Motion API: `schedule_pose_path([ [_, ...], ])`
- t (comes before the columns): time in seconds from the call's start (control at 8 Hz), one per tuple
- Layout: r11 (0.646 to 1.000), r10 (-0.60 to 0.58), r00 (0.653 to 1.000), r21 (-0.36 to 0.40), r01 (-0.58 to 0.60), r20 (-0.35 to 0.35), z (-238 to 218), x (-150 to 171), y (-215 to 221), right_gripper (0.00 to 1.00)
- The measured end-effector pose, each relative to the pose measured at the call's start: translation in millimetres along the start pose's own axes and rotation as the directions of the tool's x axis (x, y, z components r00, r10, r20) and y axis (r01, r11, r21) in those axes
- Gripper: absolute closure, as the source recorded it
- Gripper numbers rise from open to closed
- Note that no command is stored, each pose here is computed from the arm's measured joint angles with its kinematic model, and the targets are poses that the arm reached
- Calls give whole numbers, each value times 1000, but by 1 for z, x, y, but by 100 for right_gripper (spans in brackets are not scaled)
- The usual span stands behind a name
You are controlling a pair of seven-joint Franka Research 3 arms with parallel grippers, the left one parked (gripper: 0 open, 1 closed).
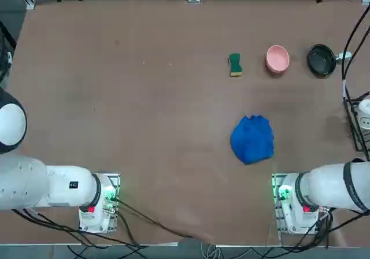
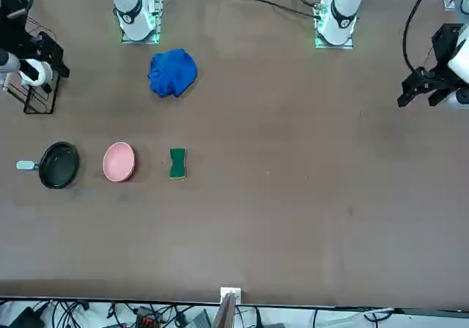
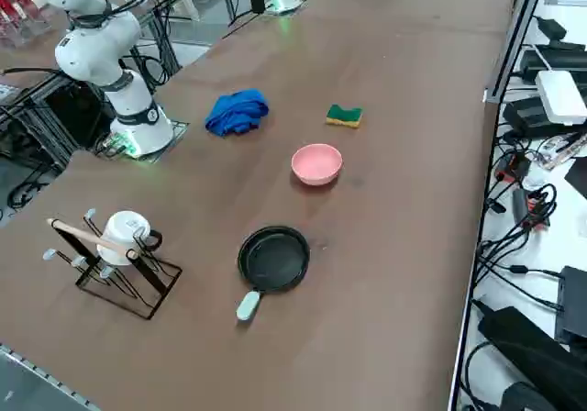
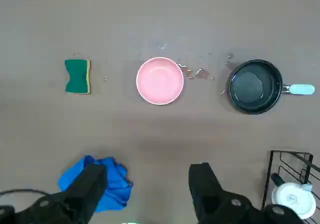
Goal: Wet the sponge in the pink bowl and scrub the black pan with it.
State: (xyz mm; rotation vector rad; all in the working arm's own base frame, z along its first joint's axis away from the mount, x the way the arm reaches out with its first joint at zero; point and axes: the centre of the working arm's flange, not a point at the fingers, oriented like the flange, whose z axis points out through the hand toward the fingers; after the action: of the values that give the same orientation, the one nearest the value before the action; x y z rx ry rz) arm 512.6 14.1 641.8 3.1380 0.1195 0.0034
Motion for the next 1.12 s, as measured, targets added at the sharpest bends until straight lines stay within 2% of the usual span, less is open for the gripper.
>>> schedule_pose_path([
  [0.62,1000,-19,1000,13,19,-1,1,3,-12,0],
  [0.88,996,-90,996,13,90,24,25,20,-53,0],
  [1.12,988,-155,987,11,154,48,77,49,-109,0],
])
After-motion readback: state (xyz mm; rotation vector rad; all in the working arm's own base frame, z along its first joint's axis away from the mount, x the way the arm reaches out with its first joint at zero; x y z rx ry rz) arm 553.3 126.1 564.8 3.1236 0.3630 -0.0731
